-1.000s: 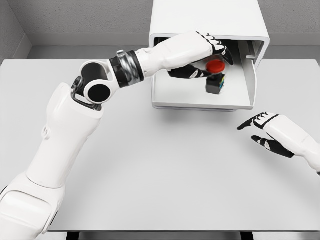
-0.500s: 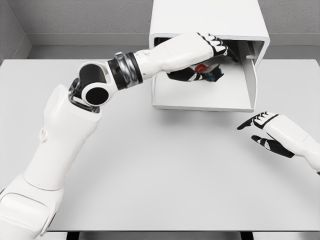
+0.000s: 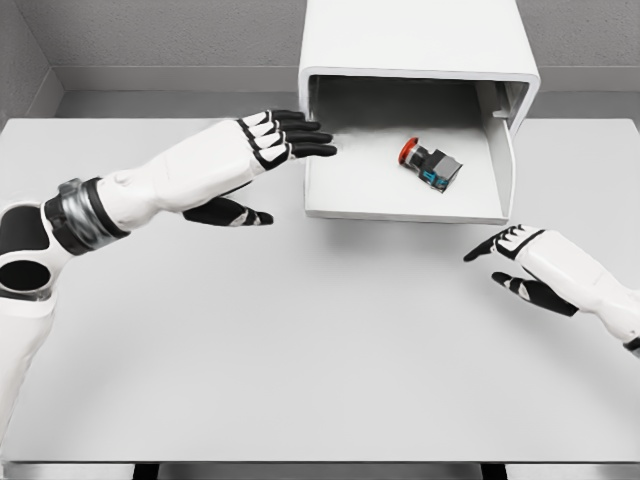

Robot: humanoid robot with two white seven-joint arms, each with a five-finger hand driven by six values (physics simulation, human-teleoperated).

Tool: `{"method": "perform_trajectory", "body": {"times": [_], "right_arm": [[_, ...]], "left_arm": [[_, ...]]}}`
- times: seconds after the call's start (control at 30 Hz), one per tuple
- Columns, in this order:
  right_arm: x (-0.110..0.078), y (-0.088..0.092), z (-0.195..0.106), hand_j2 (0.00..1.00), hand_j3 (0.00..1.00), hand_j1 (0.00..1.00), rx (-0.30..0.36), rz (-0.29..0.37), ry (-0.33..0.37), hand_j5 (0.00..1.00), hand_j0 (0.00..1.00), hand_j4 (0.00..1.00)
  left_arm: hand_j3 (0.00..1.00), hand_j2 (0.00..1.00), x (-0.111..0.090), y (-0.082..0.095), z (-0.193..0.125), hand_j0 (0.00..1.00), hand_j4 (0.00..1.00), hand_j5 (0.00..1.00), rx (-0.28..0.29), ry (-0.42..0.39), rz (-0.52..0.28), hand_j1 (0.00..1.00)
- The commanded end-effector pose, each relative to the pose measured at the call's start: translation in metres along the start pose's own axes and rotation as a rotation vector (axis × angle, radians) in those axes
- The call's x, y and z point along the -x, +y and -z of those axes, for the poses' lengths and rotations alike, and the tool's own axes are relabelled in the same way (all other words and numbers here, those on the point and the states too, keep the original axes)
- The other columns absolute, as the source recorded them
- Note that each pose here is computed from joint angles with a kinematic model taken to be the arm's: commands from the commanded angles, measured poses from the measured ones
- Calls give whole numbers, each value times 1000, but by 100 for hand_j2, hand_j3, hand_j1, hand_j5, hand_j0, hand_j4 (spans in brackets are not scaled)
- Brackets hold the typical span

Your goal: Slide open multi-storey tabletop storage cabinets and put open load switch and slide close multi-storey tabletop storage cabinets

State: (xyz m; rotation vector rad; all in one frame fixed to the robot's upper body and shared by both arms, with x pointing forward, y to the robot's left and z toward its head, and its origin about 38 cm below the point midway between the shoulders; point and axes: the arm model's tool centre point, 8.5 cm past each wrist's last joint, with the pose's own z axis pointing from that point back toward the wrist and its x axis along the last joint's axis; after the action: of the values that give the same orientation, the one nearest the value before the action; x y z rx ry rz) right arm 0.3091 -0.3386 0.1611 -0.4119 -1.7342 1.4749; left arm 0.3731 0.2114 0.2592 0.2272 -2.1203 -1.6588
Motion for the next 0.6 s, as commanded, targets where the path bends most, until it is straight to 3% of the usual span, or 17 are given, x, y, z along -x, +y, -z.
{"method": "perform_trajectory", "body": {"times": [0.0, 0.07, 0.2, 0.37, 0.57], "right_arm": [[0, 0, 0, 62, 62, 62, 5, 8, -2, 62, 62, 62], [0, -1, 0, 62, 62, 62, 7, 8, -3, 62, 62, 62], [1, -6, 5, 64, 64, 64, 17, -2, -5, 64, 64, 64], [7, -7, 6, 64, 64, 64, 16, -4, 8, 64, 64, 64], [6, -11, 9, 64, 64, 64, 25, -14, 0, 64, 64, 64]], "left_arm": [[100, 100, 18, 46, -48, 100, 100, 100, -128, 120, 63, 100], [100, 100, 27, 27, -98, 100, 100, 100, -170, 240, -16, 100], [100, 100, 57, -40, -154, 100, 100, 100, -111, 438, -208, 100], [100, 100, 66, -57, -162, 100, 100, 100, -101, 476, -259, 100], [100, 100, 67, -61, -166, 100, 100, 100, -92, 490, -269, 100]]}}
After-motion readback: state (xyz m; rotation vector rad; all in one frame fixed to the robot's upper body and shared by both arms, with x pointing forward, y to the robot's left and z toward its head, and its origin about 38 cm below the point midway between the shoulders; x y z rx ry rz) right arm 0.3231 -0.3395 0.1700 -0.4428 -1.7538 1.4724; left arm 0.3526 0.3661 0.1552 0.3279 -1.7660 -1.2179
